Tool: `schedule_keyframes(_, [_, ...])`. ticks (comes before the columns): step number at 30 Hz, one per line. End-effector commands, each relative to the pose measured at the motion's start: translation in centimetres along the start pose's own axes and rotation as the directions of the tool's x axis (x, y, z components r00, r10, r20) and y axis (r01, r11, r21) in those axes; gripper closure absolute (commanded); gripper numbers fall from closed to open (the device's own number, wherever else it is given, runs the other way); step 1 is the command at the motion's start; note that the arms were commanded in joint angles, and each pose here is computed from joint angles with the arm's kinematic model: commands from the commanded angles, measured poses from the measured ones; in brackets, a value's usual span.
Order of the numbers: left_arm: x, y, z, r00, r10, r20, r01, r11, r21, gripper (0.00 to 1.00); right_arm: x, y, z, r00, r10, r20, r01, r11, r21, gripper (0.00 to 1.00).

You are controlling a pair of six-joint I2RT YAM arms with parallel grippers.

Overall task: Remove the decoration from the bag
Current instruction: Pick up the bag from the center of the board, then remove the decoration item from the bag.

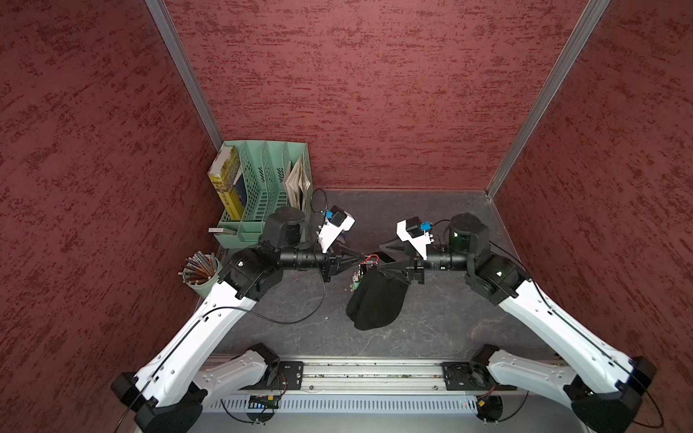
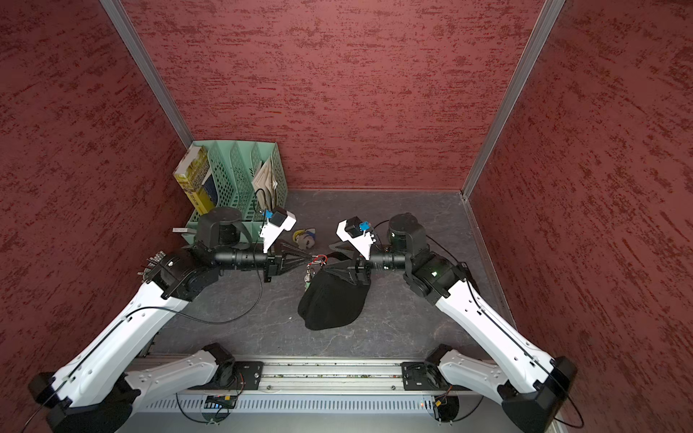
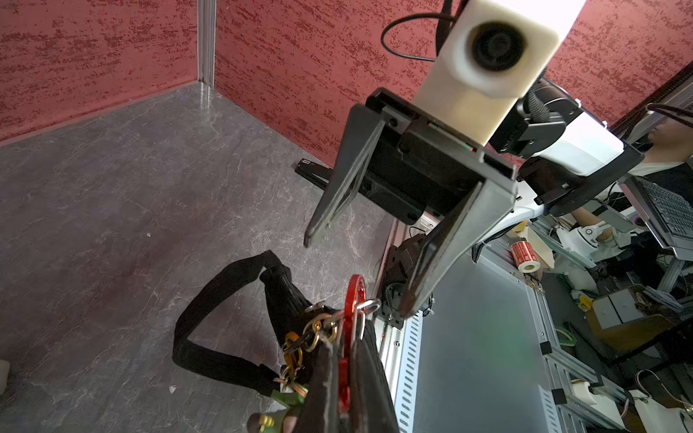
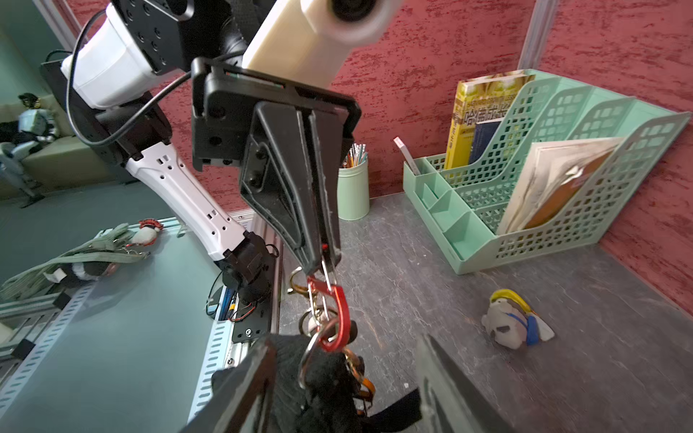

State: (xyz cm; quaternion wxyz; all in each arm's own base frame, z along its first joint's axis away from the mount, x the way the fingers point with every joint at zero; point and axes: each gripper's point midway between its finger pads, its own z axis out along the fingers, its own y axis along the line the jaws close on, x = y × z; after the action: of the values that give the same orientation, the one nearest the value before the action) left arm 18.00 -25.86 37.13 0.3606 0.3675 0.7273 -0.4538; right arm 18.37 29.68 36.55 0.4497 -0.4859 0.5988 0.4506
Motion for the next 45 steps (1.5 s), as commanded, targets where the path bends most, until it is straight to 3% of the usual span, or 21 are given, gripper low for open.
schedule_keyframes(1, [-2.1,-1.1,-0.9,0.997,0.028,0.065,-0.029,0.999,0.014,1.0,-1.0,1.3,0.1,0.999,-0.004,0.045,0.008,0.996,-0.093,0.41])
schedule_keyframes(14, [-3.5,-1.4,-1.2,0.99,-0.003,0.142,0.001,1.0,0.017,1.0,-0.4,0.3,1.0,0.999,0.038,0.036,-0.035,0.996,-0.087,0.41])
schedule_keyframes(18, [-3.6,-1.5,-1.3,0.99,0.001,0.143,-0.003,1.0,0.013,1.0,-0.3,-0.2,0.9,0.999,0.028,0.036,-0.026,0.998,-0.052,0.53])
schedule_keyframes(26, [-2.8,-1.4,-1.2,0.993,0.012,0.118,-0.014,1.0,0.013,1.0,-0.6,-0.8,0.1,0.998,0.007,0.056,-0.009,0.999,0.034,0.98])
schedule_keyframes(35, [-0.7,-1.2,-1.2,0.992,0.051,0.114,-0.056,0.998,0.037,0.99,0.4,-1.0,-1.0,0.999,0.011,-0.05,-0.005,0.994,0.109,1.0])
schedule_keyframes(40, [0.7,-1.4,-1.0,0.992,0.066,0.104,-0.074,0.994,0.081,0.87,0.8,-1.2,-1.8,0.995,-0.006,-0.1,0.021,0.989,0.147,1.0])
schedule_keyframes(45, [1.6,-1.5,-0.7,0.989,0.102,0.108,-0.113,0.987,0.11,0.45,0.9,-1.0,-2.3,0.99,-0.022,-0.136,0.043,0.987,0.155,1.0])
